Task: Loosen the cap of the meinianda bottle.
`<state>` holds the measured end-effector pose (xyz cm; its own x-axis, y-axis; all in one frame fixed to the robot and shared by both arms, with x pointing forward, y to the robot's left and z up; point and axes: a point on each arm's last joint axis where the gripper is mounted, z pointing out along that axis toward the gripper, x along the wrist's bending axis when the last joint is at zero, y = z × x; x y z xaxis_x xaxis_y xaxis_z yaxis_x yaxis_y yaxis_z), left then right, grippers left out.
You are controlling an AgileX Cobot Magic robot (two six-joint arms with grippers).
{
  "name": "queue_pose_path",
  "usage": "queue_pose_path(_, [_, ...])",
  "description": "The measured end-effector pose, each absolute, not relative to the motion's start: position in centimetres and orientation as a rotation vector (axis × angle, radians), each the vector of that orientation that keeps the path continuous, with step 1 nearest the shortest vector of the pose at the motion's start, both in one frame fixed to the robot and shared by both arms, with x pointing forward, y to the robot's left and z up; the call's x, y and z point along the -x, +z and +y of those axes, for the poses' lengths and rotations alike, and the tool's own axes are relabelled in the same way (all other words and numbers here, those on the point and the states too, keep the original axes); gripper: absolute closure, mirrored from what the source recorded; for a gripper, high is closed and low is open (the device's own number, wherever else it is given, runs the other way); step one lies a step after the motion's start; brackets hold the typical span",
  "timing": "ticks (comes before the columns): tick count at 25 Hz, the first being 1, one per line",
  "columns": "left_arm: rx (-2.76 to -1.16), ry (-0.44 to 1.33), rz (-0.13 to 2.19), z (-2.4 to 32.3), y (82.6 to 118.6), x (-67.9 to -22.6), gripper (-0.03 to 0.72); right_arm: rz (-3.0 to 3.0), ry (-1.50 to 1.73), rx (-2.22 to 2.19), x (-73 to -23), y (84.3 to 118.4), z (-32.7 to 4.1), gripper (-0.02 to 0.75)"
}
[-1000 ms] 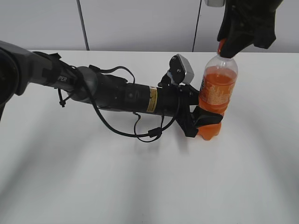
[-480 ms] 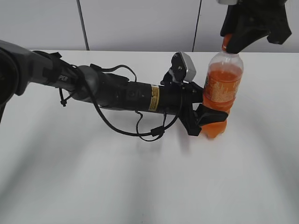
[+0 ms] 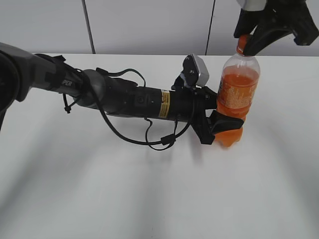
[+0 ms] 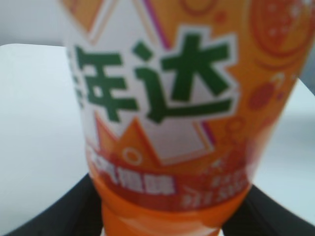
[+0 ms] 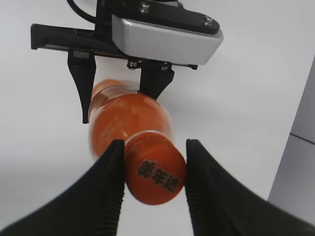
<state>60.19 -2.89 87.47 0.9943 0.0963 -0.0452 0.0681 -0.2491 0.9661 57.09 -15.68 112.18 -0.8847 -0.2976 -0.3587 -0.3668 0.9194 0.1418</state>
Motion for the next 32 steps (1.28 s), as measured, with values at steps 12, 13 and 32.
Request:
queue_pose_path(12, [-1.826, 0.029, 0.122, -2.88, 87.45, -60.21, 0.286, 2.63, 0.235, 0.868, -57.06, 112.19, -15.6, 0.459])
queue_pose_path(13, [-1.826, 0.029, 0.122, -2.88, 87.45, -60.21, 0.286, 2.616, 0.237, 0.902, -57.04, 112.2, -15.55, 0.459])
queue_pose_path(32, [-1.827, 0.028, 0.122, -2.88, 87.45, -60.21, 0.286, 2.481, 0.177, 1.196, -57.03, 112.21, -15.54, 0.459])
